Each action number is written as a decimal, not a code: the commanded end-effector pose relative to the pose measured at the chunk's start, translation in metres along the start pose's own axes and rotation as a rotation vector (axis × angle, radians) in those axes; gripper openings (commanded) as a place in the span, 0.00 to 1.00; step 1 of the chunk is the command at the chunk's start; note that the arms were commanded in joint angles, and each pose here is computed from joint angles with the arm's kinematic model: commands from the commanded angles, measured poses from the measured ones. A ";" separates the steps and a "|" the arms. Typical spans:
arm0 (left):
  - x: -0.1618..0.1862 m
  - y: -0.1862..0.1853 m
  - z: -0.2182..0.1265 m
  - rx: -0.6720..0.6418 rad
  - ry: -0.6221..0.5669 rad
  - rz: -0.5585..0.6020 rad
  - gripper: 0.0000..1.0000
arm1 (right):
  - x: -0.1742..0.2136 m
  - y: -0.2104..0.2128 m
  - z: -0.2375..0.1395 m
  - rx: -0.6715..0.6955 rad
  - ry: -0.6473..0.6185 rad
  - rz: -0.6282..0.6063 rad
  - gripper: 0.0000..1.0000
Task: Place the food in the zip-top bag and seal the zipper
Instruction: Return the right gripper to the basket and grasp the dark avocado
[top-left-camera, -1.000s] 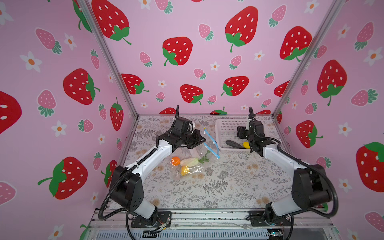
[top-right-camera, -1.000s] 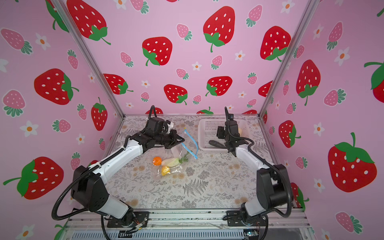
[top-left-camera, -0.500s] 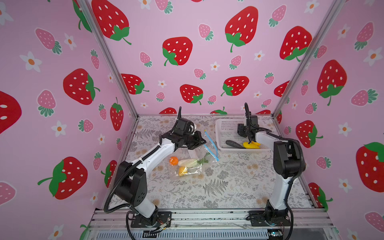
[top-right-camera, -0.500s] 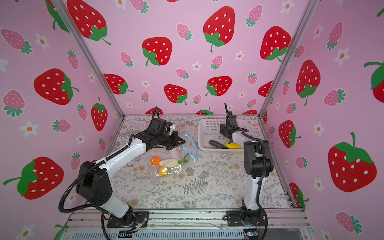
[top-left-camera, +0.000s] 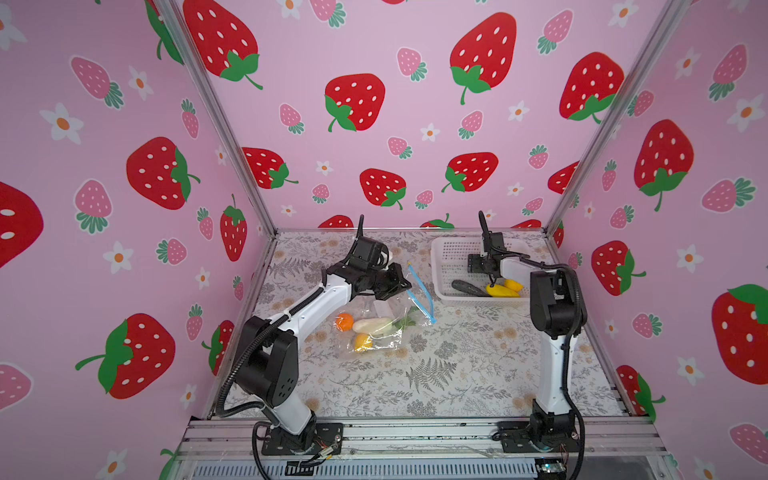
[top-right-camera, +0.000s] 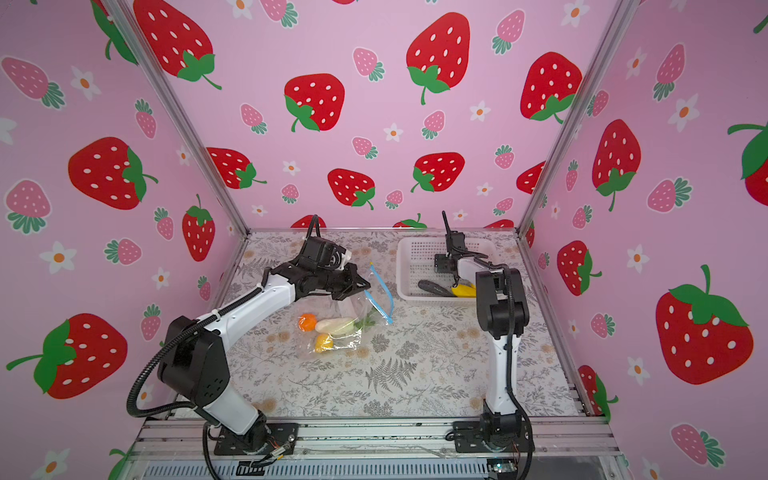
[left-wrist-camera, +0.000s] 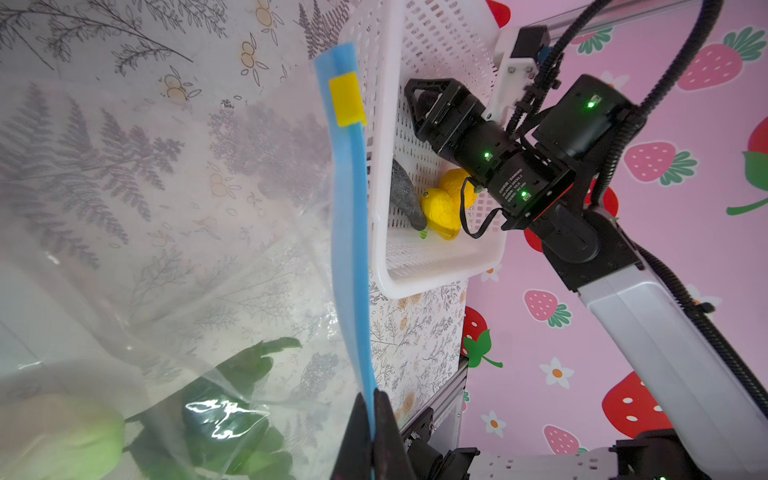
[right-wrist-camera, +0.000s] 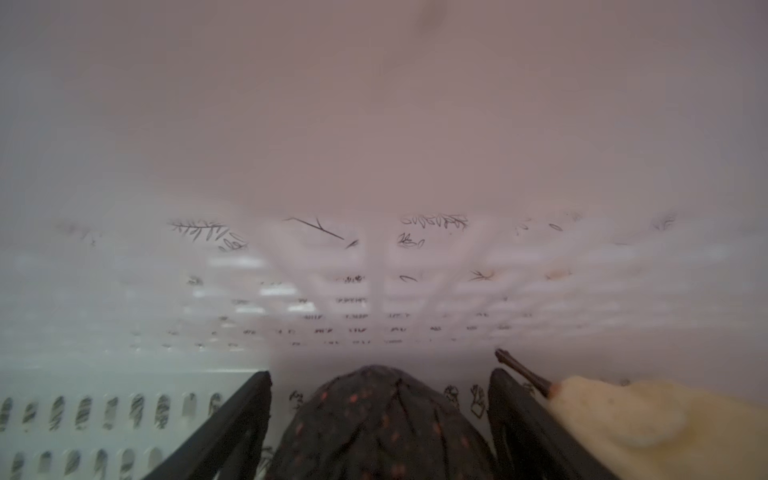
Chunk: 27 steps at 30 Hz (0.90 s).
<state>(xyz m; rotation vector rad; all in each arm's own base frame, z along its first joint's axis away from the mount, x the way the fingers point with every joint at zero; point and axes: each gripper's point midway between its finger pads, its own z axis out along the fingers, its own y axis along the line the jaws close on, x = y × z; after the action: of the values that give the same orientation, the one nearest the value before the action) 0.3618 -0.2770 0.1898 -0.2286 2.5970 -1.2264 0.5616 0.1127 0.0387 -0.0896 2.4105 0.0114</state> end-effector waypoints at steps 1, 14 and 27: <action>-0.008 -0.015 -0.007 0.034 -0.014 0.029 0.00 | -0.003 -0.008 0.001 0.021 0.016 0.017 0.81; -0.009 -0.015 -0.007 0.034 -0.008 0.029 0.00 | -0.033 0.004 -0.032 -0.062 -0.052 0.040 0.59; -0.007 -0.020 -0.012 0.027 -0.014 0.042 0.00 | -0.032 0.045 -0.158 -0.331 -0.174 0.083 0.54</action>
<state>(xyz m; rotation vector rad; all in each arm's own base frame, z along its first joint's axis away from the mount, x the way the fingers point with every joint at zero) 0.3620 -0.2758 0.1907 -0.2186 2.6027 -1.2202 0.5022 0.1342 0.1644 -0.0994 2.2396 0.3036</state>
